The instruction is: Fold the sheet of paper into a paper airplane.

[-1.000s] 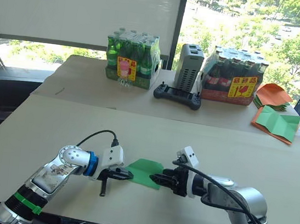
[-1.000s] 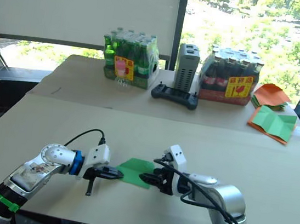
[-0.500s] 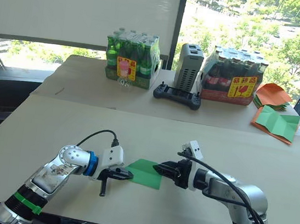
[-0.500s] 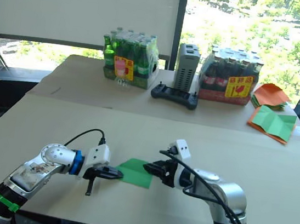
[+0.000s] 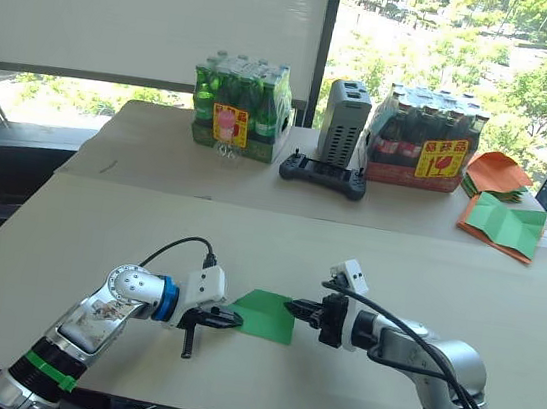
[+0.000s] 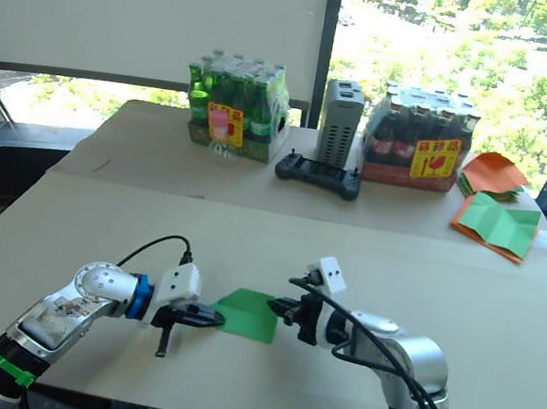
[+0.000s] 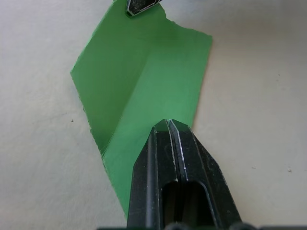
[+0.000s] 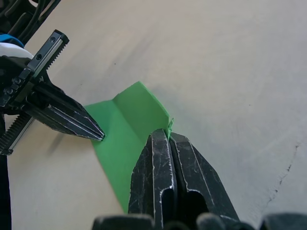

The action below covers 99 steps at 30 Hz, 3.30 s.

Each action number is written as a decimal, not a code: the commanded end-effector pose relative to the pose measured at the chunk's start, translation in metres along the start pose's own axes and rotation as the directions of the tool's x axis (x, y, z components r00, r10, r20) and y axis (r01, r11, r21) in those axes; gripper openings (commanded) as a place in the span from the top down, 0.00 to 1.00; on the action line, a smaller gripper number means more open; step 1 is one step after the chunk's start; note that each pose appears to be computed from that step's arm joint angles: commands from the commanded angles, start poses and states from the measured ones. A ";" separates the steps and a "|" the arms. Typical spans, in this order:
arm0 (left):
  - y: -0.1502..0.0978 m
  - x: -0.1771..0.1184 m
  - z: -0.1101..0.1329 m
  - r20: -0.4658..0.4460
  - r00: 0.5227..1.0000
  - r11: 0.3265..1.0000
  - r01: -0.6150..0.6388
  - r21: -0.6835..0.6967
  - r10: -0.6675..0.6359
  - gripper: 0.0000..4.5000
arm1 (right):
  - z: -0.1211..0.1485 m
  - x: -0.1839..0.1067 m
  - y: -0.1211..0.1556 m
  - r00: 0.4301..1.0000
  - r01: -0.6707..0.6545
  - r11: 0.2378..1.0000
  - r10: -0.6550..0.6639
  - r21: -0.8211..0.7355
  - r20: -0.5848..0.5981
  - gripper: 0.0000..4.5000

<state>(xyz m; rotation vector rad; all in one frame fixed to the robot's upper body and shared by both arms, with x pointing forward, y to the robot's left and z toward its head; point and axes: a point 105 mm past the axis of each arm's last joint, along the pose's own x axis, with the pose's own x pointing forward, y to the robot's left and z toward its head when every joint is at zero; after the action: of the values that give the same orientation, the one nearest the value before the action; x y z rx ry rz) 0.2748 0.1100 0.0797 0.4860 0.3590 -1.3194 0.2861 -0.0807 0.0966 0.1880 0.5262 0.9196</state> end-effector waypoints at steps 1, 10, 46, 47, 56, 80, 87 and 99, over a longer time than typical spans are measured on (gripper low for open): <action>-0.003 0.000 -0.021 -0.078 0.997 0.999 -0.001 -0.046 -0.002 1.00 | 0.013 -0.005 0.016 0.996 -0.057 0.986 0.068 -0.158 0.062 1.00; -0.003 -0.001 -0.022 -0.083 0.997 0.999 -0.001 -0.046 -0.003 1.00 | -0.010 -0.006 0.033 0.990 -0.112 0.767 0.144 -0.632 -0.001 1.00; 0.010 -0.039 0.030 0.063 0.998 0.999 -0.027 -0.047 0.030 1.00 | -0.047 0.001 0.017 0.983 -0.185 0.594 0.101 -0.783 -0.156 1.00; 0.010 -0.040 0.034 0.079 0.996 0.998 -0.025 -0.052 0.029 1.00 | -0.047 0.001 0.017 0.983 -0.185 0.594 0.101 -0.783 -0.156 1.00; 0.010 -0.012 0.027 0.073 0.997 0.999 0.001 -0.052 0.003 1.00 | -0.044 0.003 0.022 0.981 -0.192 0.598 0.113 -0.778 -0.156 1.00; 0.010 0.010 -0.002 -0.034 0.999 1.000 0.027 -0.004 -0.028 1.00 | 0.018 0.013 0.054 0.977 -0.135 0.757 0.208 -0.639 0.039 0.35; 0.010 0.010 -0.001 -0.030 0.999 1.000 0.020 -0.004 -0.020 1.00 | 0.005 0.029 0.043 0.990 -0.122 0.739 0.137 -0.663 -0.030 0.92; 0.009 0.010 -0.001 -0.032 0.999 1.000 0.013 -0.004 -0.013 1.00 | -0.016 0.036 0.026 0.992 -0.110 0.733 0.043 -0.671 -0.116 1.00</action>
<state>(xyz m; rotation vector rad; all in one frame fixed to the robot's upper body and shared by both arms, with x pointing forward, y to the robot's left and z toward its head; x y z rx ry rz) 0.2875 0.0991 0.0830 0.4851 0.3513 -1.3396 0.2780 -0.0370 0.0830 -0.4869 0.2268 1.1481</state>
